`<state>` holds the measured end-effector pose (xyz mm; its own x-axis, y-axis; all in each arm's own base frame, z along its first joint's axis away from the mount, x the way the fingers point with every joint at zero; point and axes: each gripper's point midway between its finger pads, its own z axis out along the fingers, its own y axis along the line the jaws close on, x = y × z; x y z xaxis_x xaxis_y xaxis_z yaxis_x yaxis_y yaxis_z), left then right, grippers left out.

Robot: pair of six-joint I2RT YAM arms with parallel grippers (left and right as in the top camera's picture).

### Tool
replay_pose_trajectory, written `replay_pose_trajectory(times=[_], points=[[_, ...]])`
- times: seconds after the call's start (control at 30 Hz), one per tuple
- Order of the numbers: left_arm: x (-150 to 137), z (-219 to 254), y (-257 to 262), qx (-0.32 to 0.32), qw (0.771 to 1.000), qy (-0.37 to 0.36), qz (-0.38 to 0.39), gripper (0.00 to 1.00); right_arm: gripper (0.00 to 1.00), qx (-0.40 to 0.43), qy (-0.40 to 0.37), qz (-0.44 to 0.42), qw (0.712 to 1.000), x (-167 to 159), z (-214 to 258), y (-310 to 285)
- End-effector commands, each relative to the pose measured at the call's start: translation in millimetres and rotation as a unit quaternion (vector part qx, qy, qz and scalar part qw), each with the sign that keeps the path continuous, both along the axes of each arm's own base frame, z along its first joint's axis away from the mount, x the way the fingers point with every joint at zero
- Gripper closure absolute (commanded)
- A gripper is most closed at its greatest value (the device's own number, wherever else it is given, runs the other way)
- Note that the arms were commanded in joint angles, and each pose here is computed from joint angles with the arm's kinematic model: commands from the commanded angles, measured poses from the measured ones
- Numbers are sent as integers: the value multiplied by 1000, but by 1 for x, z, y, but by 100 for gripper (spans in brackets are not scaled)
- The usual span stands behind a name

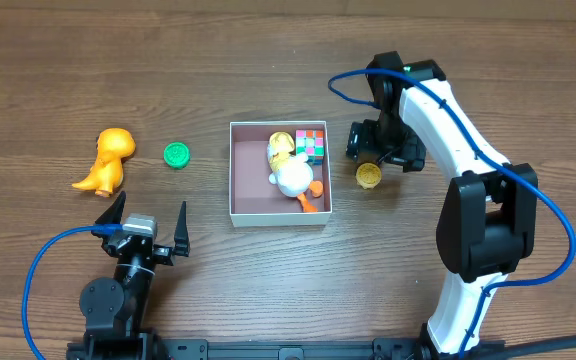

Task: Pack container
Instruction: 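Close the right gripper on the yellow lattice object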

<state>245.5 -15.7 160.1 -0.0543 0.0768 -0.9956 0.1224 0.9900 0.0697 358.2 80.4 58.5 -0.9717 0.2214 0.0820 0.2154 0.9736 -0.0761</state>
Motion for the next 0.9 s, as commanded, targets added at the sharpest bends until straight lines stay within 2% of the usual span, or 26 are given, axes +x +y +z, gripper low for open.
replay_pose_trajectory(times=[0.0, 0.5, 0.87], points=[[0, 1, 2, 5, 1000, -4, 5, 0, 1, 6, -16, 11, 1000, -6, 5, 8], [0, 1, 2, 5, 1000, -4, 5, 0, 0, 27, -62, 42, 997, 10, 9, 18], [0, 1, 2, 5, 1000, -4, 5, 0, 0, 25, -54, 46, 997, 11, -1, 18]])
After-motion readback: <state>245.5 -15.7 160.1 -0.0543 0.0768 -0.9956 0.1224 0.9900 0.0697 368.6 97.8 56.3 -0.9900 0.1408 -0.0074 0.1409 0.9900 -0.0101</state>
